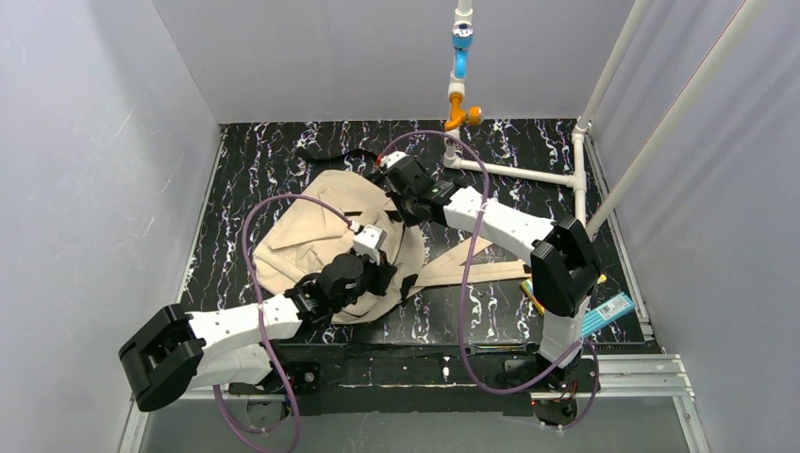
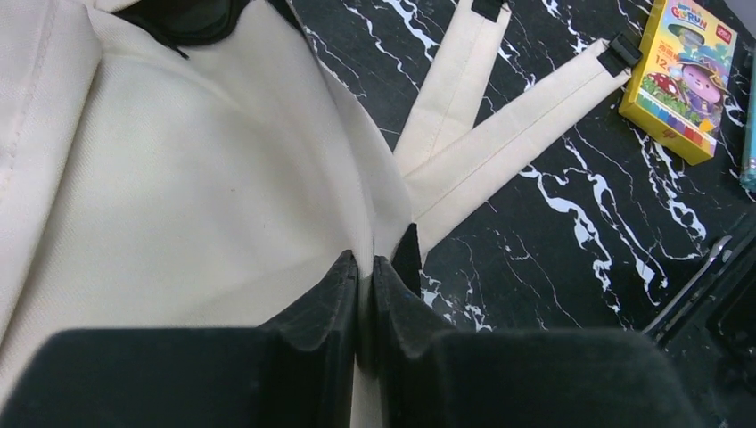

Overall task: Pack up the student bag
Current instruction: Zip the student bag at the center of the board.

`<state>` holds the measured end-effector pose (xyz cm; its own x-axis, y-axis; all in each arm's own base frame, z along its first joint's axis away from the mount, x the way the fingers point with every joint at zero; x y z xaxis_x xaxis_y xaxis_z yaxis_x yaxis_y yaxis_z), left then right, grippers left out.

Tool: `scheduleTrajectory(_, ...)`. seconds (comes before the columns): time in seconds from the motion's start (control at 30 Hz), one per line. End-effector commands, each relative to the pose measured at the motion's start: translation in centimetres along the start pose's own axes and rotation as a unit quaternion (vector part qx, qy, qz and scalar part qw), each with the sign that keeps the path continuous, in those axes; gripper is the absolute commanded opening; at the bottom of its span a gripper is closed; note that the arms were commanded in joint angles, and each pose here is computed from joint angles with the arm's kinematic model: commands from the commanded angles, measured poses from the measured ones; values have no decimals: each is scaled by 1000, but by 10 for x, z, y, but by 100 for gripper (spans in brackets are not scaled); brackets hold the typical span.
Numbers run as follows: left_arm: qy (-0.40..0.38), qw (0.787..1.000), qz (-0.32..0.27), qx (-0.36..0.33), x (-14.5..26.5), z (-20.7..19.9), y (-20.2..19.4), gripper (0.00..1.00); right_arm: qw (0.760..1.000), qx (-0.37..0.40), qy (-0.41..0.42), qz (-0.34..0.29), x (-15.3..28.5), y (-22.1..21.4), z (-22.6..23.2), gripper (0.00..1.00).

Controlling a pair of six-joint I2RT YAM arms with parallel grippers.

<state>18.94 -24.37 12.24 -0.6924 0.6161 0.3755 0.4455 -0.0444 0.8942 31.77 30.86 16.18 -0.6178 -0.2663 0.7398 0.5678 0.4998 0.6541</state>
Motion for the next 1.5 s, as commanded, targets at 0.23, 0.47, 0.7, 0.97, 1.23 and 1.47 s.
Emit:
scheduleTrajectory(0.23,-97,979,118,138,25,-30,2,56,984,-169,-57,-27,61,3,-78,80)
scheduleTrajectory(0.47,59,986,93,126,30,16,63,80,964,-239,90,-67,69,-21,-41,86)
scheduleTrajectory(0.7,120,952,121,255,-23,37,112,77,925,-298,201,-128,72,-11,-13,86)
scheduleTrajectory(0.97,91,939,140,301,-85,48,112,50,914,-306,241,-114,62,-19,1,86)
scheduleTrajectory(1.23,101,944,113,293,-106,58,105,51,911,-307,258,-94,54,-36,9,83)
scheduleTrajectory(1.47,86,942,101,308,-113,55,108,56,918,-298,247,-89,54,-42,6,81)
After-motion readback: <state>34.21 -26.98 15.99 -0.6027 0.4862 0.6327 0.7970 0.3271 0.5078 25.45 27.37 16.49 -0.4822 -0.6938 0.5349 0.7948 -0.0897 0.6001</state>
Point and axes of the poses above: each gripper's point midway between its finger pads, its own x axis back along the fingers, its own z axis along the line the jaws close on, y = z × x, the point moved 4 cm from there along x, back along the fingers
